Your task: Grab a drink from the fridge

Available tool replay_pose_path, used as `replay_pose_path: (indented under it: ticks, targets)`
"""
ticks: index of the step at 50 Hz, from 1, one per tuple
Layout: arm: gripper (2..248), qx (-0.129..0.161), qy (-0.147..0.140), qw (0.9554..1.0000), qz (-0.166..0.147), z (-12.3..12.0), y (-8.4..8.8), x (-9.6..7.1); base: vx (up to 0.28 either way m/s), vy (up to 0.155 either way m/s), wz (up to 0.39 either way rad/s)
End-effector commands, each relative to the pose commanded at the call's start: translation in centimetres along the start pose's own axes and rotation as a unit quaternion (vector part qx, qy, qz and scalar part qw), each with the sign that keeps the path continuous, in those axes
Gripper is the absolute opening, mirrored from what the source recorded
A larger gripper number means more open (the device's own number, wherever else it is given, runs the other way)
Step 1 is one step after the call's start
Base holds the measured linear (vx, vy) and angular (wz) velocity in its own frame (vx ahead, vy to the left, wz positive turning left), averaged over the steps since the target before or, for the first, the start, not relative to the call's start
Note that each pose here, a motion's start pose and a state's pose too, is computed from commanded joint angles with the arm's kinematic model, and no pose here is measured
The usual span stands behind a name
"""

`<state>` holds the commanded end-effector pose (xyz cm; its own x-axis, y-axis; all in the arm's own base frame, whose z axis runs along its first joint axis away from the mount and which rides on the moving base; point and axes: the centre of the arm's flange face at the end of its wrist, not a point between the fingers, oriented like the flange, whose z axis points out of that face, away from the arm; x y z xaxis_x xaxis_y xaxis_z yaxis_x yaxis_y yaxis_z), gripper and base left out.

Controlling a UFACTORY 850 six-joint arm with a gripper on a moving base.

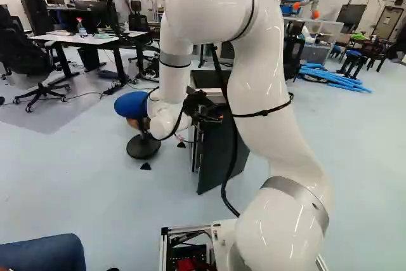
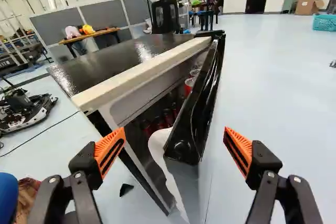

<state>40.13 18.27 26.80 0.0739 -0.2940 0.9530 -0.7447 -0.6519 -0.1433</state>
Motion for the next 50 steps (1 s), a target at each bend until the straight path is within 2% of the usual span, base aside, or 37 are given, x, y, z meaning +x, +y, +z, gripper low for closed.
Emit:
replay_pose_path:
  ticks: [23,50]
  targets:
    - [247,-0.049,0.023,0.9986,-0.001,-1.6,2.7,0.3,0.0,0.0,0.0]
    - [247,-0.113,0.032,0.9931,0.002,-2.8,5.5,0.3,0.0,0.0,0.0]
